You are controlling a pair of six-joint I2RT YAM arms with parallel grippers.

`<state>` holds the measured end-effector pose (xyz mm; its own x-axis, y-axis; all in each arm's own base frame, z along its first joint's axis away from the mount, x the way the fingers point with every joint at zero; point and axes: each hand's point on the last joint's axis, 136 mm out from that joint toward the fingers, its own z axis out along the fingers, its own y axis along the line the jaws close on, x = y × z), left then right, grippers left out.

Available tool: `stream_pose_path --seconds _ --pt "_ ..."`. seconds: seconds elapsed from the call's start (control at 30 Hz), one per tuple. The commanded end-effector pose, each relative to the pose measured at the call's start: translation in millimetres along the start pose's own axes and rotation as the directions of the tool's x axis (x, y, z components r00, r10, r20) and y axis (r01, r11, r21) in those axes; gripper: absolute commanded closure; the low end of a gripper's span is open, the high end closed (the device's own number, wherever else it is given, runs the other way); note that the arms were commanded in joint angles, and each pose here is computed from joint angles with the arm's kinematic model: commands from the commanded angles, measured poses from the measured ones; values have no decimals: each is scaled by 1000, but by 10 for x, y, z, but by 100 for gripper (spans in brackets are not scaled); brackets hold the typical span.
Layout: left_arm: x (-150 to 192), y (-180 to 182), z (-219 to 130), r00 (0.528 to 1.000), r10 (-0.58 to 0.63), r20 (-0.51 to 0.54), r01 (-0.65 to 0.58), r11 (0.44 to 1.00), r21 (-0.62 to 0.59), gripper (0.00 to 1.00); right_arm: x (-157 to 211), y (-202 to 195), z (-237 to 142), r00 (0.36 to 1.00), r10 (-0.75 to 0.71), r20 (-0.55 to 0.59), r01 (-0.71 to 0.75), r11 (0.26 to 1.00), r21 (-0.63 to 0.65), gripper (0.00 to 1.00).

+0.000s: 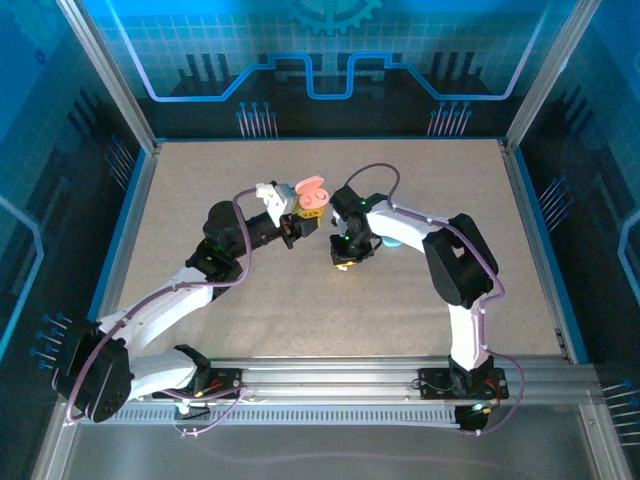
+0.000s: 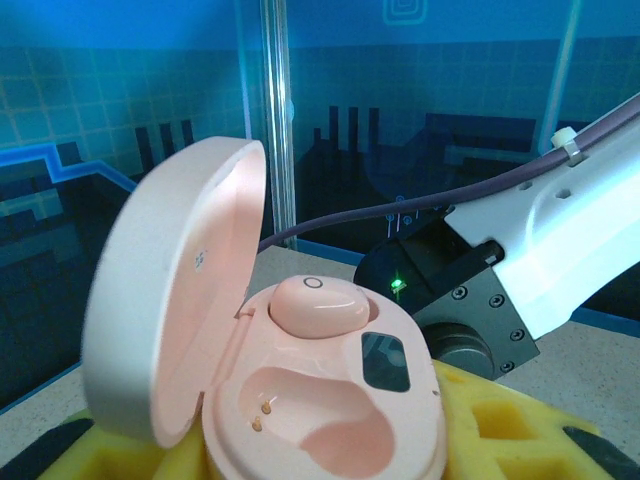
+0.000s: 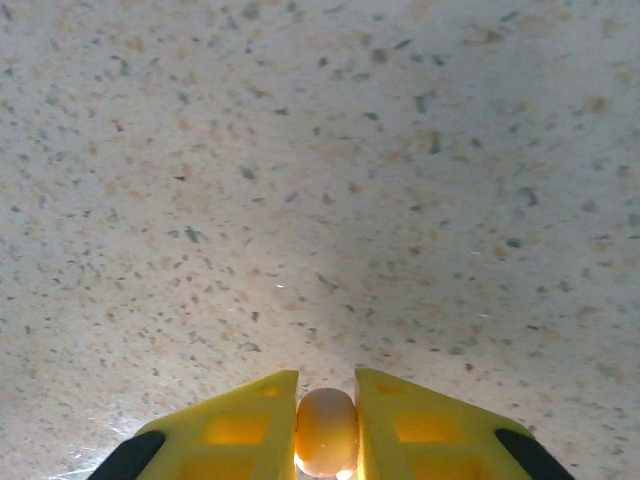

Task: Insert the wireless bluetooth earbuds into the charging case

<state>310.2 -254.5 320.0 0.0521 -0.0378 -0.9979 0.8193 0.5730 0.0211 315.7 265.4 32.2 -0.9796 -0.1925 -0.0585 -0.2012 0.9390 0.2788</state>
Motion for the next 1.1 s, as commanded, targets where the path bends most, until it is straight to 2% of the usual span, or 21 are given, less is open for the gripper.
stream_pose_path --seconds 0.0,0.5,0.87,1.07 --pt "-71 51 -8 1000 8 21 -7 1000 -17 68 160 -124 16 999 -22 -50 25 998 51 79" --pt "-77 60 -2 1000 4 20 -4 1000 -20 68 367 -273 190 982 -82 -171 108 982 152 77" --pt "-72 63 8 1000 3 18 -3 1000 -19 68 380 -264 125 981 -82 -175 115 976 183 71" --pt "-82 62 7 1000 3 19 -3 1000 -19 68 391 -251 163 980 -74 -184 109 976 190 75"
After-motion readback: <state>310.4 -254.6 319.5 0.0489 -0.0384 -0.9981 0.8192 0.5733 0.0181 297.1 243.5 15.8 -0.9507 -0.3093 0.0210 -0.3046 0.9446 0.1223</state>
